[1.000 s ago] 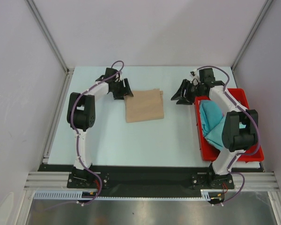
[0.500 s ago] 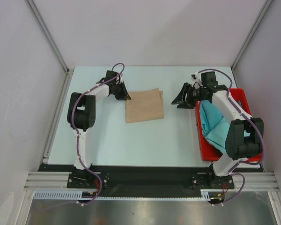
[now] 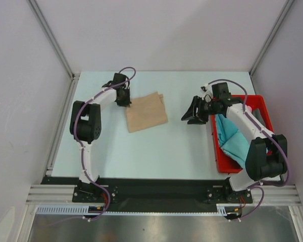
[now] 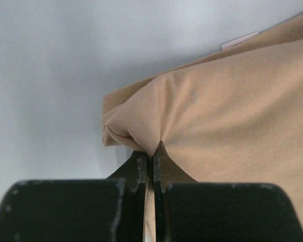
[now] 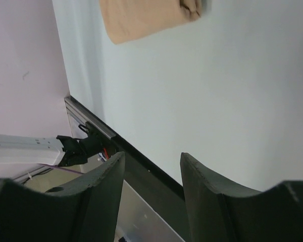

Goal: Fold and stack the t-shirts
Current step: Neatly place the folded tshirt to the corner

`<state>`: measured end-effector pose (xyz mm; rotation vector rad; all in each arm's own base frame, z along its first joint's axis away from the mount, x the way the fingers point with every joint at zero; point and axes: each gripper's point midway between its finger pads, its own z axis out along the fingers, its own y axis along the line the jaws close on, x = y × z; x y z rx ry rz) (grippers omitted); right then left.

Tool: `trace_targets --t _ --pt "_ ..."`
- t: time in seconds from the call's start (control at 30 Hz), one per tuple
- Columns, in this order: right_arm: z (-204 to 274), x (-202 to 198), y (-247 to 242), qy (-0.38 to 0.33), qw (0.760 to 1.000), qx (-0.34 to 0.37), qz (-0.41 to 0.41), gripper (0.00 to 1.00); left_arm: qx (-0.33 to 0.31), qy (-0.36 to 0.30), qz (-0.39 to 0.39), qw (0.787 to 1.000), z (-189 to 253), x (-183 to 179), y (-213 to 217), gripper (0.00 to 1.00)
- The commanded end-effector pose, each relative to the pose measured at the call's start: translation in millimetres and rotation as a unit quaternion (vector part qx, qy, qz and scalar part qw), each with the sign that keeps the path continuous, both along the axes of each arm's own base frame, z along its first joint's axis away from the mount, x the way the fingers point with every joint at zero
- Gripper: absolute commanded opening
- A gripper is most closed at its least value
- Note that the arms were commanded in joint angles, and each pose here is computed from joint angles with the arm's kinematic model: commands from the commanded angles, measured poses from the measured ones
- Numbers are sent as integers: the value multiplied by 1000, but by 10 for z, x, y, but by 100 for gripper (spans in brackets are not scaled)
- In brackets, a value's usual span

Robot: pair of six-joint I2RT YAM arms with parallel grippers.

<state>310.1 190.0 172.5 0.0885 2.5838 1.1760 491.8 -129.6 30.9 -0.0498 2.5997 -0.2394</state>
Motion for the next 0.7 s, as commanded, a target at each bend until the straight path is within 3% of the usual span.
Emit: trace_targets --t 0.0,0.5,0.67 --pt "32 -186 39 7 1000 -4 6 54 113 -83 5 990 615 270 570 0" --pt "-231 -238 160 65 997 -41 10 54 256 -198 43 945 1096 1188 1693 0" --pt "-348 -169 275 81 996 -47 11 54 260 -222 72 937 1184 1470 2041 0"
